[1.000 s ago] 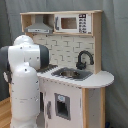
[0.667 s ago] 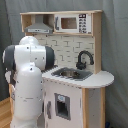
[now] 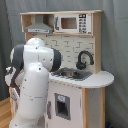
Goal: Play with the kitchen
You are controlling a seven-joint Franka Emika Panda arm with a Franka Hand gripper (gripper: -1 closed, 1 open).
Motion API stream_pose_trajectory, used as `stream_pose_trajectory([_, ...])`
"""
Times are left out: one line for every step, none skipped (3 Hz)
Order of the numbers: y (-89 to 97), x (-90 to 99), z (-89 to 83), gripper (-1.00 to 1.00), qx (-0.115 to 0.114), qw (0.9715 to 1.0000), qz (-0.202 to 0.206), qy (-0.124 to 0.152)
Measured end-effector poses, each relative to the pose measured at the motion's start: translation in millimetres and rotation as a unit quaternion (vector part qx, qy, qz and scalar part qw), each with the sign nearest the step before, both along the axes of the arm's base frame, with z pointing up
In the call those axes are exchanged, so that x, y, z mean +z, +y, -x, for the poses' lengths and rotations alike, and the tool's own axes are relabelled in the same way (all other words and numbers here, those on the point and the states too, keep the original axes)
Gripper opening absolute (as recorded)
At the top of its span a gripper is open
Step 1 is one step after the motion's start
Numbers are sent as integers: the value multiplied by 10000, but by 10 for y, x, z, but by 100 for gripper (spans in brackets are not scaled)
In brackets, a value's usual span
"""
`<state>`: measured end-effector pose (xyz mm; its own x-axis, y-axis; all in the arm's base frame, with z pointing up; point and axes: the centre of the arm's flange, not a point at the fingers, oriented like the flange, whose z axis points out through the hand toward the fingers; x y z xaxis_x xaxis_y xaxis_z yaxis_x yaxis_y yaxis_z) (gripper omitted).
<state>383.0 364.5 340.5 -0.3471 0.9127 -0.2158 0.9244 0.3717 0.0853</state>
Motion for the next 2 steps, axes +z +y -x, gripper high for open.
stream_pose_trajectory([12, -133, 44, -100, -96, 9999, 108, 57])
stream_pose_trajectory([1, -249, 64, -100, -237, 9994, 235, 73])
